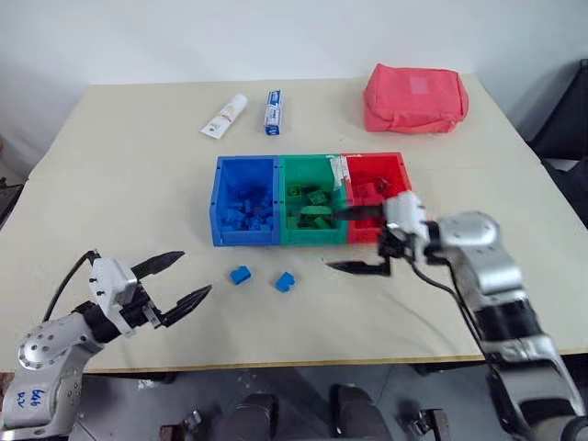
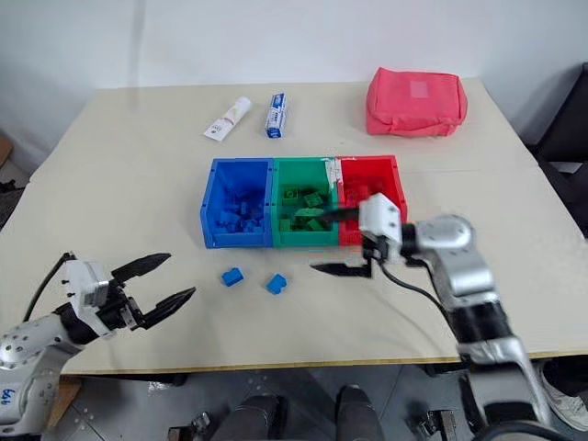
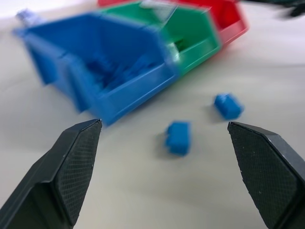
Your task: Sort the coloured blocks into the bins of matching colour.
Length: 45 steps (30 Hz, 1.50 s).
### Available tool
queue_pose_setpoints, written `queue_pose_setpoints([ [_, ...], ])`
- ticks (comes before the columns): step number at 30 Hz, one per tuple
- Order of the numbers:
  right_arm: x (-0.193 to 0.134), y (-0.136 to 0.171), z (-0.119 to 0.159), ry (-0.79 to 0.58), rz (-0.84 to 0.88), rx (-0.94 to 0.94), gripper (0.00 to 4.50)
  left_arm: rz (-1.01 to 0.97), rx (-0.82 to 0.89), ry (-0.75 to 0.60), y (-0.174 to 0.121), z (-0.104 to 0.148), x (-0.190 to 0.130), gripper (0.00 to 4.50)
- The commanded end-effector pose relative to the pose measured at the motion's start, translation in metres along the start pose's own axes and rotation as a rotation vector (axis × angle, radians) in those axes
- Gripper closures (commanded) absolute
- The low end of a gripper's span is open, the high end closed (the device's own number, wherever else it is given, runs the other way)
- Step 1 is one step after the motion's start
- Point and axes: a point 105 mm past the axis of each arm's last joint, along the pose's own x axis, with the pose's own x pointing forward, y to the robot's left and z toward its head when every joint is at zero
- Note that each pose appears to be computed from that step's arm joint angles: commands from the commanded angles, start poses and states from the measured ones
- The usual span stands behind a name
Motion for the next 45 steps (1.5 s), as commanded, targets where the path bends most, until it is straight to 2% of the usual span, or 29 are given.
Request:
queue_pose_setpoints([
  [1, -0.019, 0.016, 0.008, -0.033, -0.005, -0.019, 0.02, 0.002, 0.072, 0.039, 0.013, -0.002, -0.009, 0.00],
  [5, -0.045, 0.021, -0.004, 0.018, -0.125, 0.025, 0.02, -0.061, 0.147, 0.060, 0.014, 0.004, -0.001, 0.00],
  [7, -0.060, 0.021, -0.007, 0.038, -0.193, 0.039, 0.02, -0.145, 0.173, 0.060, 0.003, 0.012, 0.011, 0.00],
  [8, -0.063, 0.023, -0.007, 0.044, -0.206, 0.045, 0.02, -0.175, 0.133, 0.074, -0.002, 0.015, 0.017, 0.00],
  [13, -0.068, 0.033, -0.010, 0.085, -0.222, 0.063, 0.02, -0.283, 0.051, 0.142, -0.041, 0.027, 0.064, 0.00],
  [15, -0.066, 0.040, -0.007, 0.084, -0.218, 0.089, 0.02, -0.299, -0.014, 0.222, -0.063, 0.024, 0.091, 0.00],
  [20, -0.061, 0.054, 0.000, 0.089, -0.192, 0.132, 0.02, -0.291, 0.012, 0.381, -0.089, 0.015, 0.121, 0.00],
  [24, -0.059, 0.063, 0.004, 0.098, -0.205, 0.137, 0.02, -0.249, 0.050, 0.514, -0.090, -0.001, 0.141, 0.00],
  [29, -0.060, 0.069, 0.005, 0.107, -0.252, 0.144, 0.02, -0.243, 0.057, 0.563, -0.088, -0.006, 0.148, 0.00],
  [32, -0.061, 0.073, 0.004, 0.110, -0.277, 0.152, 0.00, -0.260, 0.053, 0.600, -0.090, -0.013, 0.146, 0.53],
  [39, -0.059, 0.074, 0.005, 0.099, -0.303, 0.148, 0.00, -0.289, 0.044, 0.571, -0.088, -0.009, 0.149, 2.51],
  [42, -0.057, 0.070, 0.008, 0.074, -0.320, 0.142, 0.00, -0.313, 0.018, 0.468, -0.090, 0.007, 0.154, 3.41],
  [43, -0.056, 0.069, 0.009, 0.064, -0.329, 0.140, 0.00, -0.313, 0.004, 0.426, -0.089, 0.014, 0.155, 3.57],
  [45, -0.053, 0.063, 0.016, 0.024, -0.356, 0.136, 0.00, -0.276, -0.001, 0.296, -0.077, 0.036, 0.155, 3.58],
])
